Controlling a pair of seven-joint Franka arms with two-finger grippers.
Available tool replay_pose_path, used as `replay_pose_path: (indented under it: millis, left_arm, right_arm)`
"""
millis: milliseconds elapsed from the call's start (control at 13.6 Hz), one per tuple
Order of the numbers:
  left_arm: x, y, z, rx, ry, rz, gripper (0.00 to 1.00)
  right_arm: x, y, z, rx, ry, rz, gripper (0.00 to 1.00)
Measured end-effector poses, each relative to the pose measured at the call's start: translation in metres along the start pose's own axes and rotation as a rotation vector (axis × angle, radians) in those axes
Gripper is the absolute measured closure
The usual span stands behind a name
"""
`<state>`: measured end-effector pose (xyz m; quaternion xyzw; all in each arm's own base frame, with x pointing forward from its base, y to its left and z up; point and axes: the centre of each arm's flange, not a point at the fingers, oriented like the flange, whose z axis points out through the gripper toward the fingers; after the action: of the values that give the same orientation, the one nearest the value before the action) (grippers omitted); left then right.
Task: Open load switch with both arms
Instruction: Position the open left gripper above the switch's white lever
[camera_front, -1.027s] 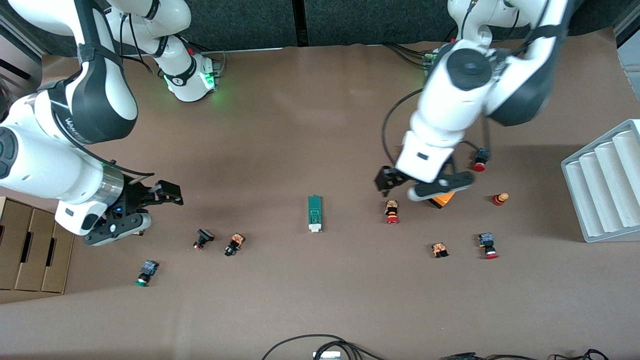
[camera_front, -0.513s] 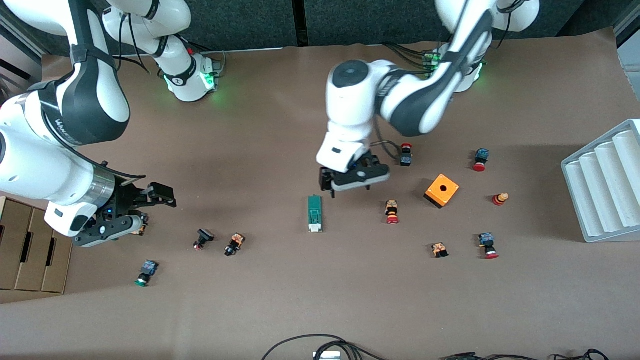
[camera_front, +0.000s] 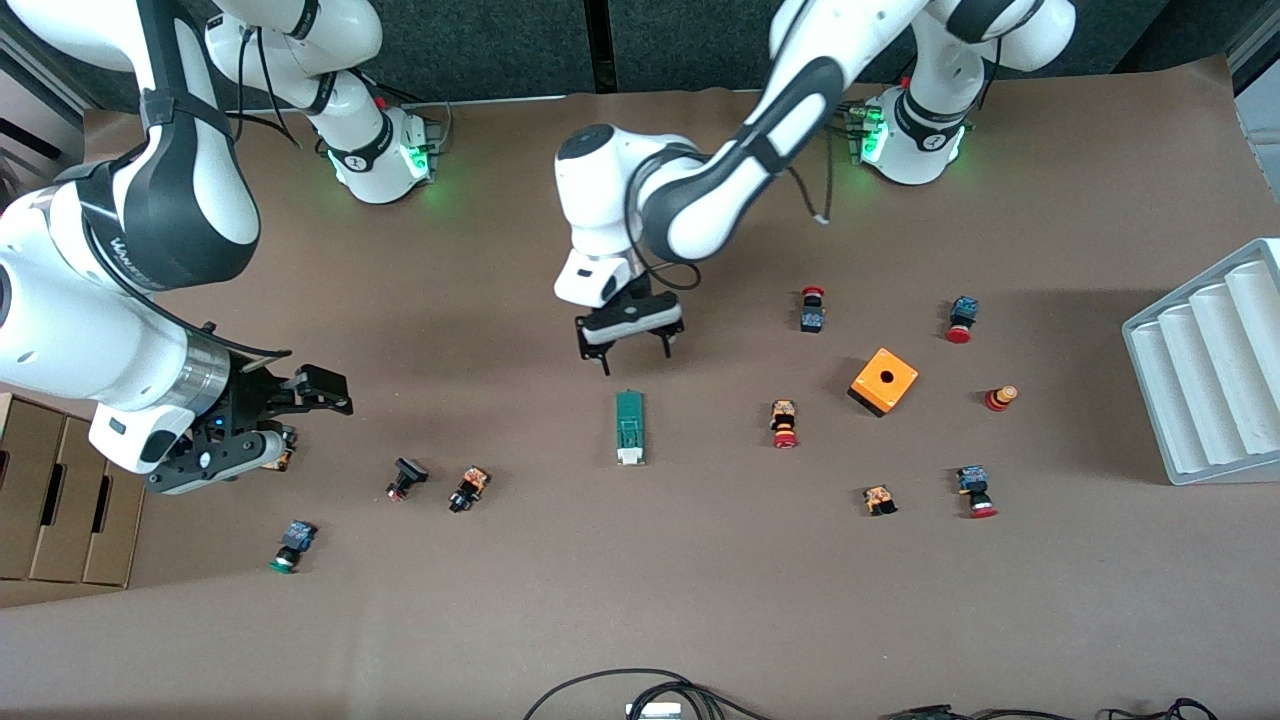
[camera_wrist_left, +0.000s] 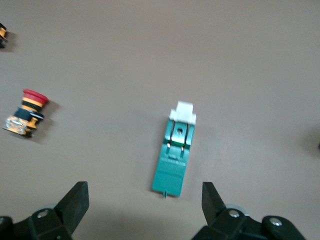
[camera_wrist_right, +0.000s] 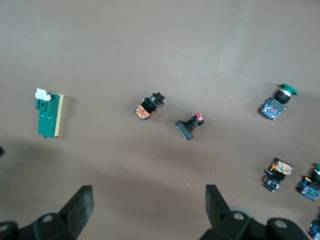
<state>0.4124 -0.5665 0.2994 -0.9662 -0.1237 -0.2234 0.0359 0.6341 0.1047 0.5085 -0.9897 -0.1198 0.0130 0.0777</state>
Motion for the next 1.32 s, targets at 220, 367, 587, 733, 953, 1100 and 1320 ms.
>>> replay_pose_path:
  millis: [220,367,587,733,953,1100,1320]
  left_arm:
    - [-0.047,0.011,0.023,0.006,0.073,0.073,0.0]
    - [-0.075,0.015,0.043,-0.003,0.155,0.085,0.0]
    - [-0.102,0.013,0.062,-0.003,0.206,0.124,0.0]
    - [-0.104,0.009,0.068,0.001,0.229,0.137,0.0]
    - [-0.106,0.004,0.076,-0.007,0.285,0.137,0.0]
    - [-0.112,0.0,0.088,-0.016,0.318,0.103,0.0]
    - [-0.129,-0.002,0.098,-0.009,0.365,0.084,0.01]
  right_arm:
    - [0.0,0.0,0.0,0.0,0.0,0.0,0.0]
    - [0.0,0.0,0.0,0.0,0.0,0.0,0.0]
    - [0.0,0.0,0.0,0.0,0.0,0.0,0.0]
    - [0.0,0.0,0.0,0.0,0.0,0.0,0.0]
    - [0.0,0.0,0.0,0.0,0.0,0.0,0.0]
    - [0.0,0.0,0.0,0.0,0.0,0.0,0.0]
    - [0.0,0.0,0.0,0.0,0.0,0.0,0.0]
